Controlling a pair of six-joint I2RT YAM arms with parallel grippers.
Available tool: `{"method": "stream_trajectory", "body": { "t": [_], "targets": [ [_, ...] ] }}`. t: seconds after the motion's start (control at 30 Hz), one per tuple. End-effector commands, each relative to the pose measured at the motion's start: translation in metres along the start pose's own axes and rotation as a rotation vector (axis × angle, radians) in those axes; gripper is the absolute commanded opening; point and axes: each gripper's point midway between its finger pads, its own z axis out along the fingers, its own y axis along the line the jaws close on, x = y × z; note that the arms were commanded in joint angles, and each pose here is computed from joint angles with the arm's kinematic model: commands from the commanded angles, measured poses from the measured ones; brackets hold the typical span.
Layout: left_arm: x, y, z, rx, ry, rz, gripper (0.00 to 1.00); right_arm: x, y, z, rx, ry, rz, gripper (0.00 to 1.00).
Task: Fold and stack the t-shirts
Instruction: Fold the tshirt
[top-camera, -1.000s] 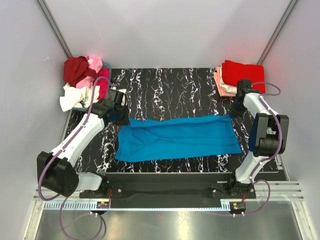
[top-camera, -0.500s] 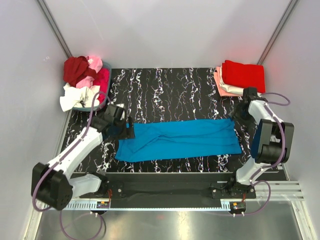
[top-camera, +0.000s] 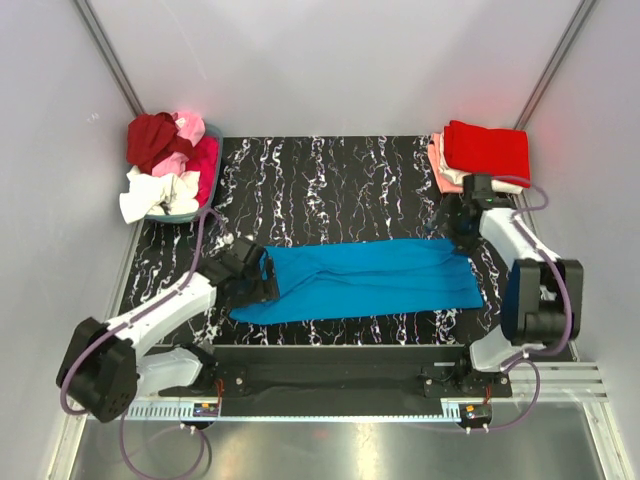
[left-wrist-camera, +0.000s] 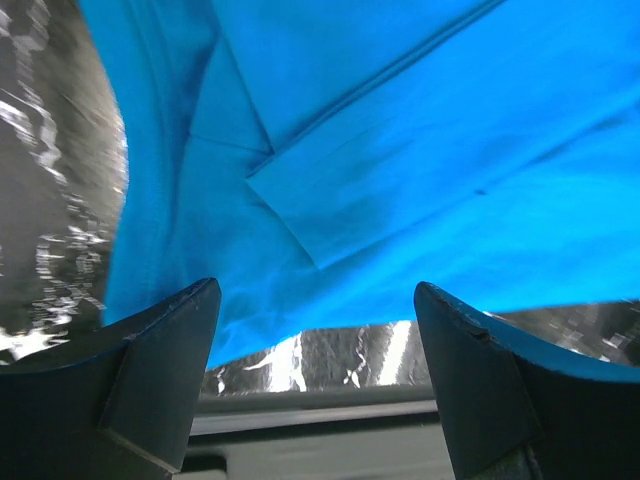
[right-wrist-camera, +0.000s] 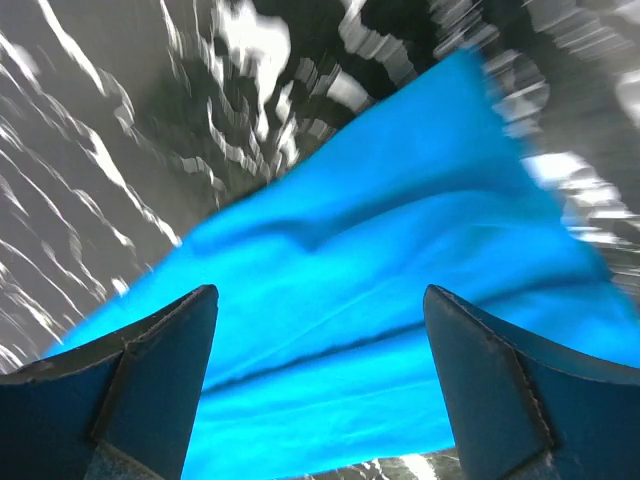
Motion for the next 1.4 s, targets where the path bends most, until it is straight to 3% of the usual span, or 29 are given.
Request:
{"method": "stream_trajectory", "body": {
  "t": [0.0, 0.27, 0.4, 0.5, 0.7, 0.73, 0.8, 0.87, 0.9, 0.93, 1.07, 1.17, 1.2, 1.23, 1.37],
  "targets": [
    [-0.014, -0.018, 0.018, 0.043, -0.062, -0.072, 0.83, 0.038, -0.001, 0.031, -0.022, 0.159, -0.039, 0.89],
    [-0.012, -0.022, 0.047, 0.025, -0.025, -0.068, 0.82, 0.089, -0.007, 0.057, -0.066, 0.343, 0.014, 0.86],
    [-0.034, -0.018, 0.059, -0.035, -0.028, -0.051, 0.82, 0.125, -0.004, 0.042, -0.12, 0.395, 0.033, 0.81],
    [-0.063, -0.021, 0.069, -0.052, -0.019, -0.044, 0.81, 0.148, -0.006, 0.024, -0.154, 0.438, 0.051, 0.73],
    [-0.148, -0.059, 0.092, -0.076, -0.019, 0.027, 0.81, 0.209, -0.003, -0.02, -0.241, 0.521, 0.057, 0.7],
    [-0.187, -0.084, 0.085, -0.033, -0.084, 0.037, 0.81, 0.217, 0.0, -0.027, -0.233, 0.529, 0.103, 0.7],
    [-0.192, -0.094, 0.121, -0.045, -0.004, 0.089, 0.81, 0.243, 0.01, -0.052, -0.274, 0.522, 0.046, 0.69],
    [-0.225, -0.131, 0.145, 0.036, -0.012, 0.117, 0.8, 0.259, 0.029, -0.073, -0.327, 0.529, 0.101, 0.69],
    [-0.228, -0.145, 0.149, 0.076, 0.016, 0.128, 0.79, 0.28, 0.038, -0.096, -0.396, 0.563, 0.038, 0.69],
    [-0.252, -0.17, 0.153, 0.135, -0.028, 0.144, 0.79, 0.284, 0.047, -0.106, -0.408, 0.563, 0.061, 0.69],
    [-0.282, -0.251, 0.121, 0.414, -0.132, 0.268, 0.83, 0.289, 0.072, -0.16, -0.463, 0.511, -0.173, 0.78],
    [-0.291, -0.278, 0.081, 0.526, -0.231, 0.336, 0.9, 0.268, 0.071, -0.164, -0.416, 0.385, -0.326, 0.84],
    [-0.285, -0.275, 0.081, 0.522, -0.223, 0.34, 0.92, 0.256, 0.071, -0.159, -0.394, 0.31, -0.375, 0.88],
    [-0.295, -0.277, 0.051, 0.537, -0.277, 0.357, 0.93, 0.248, 0.072, -0.159, -0.379, 0.276, -0.394, 0.9],
    [-0.308, -0.247, 0.002, 0.415, -0.357, 0.339, 0.97, 0.205, 0.092, -0.162, -0.312, 0.094, -0.467, 0.95]
  ]
}}
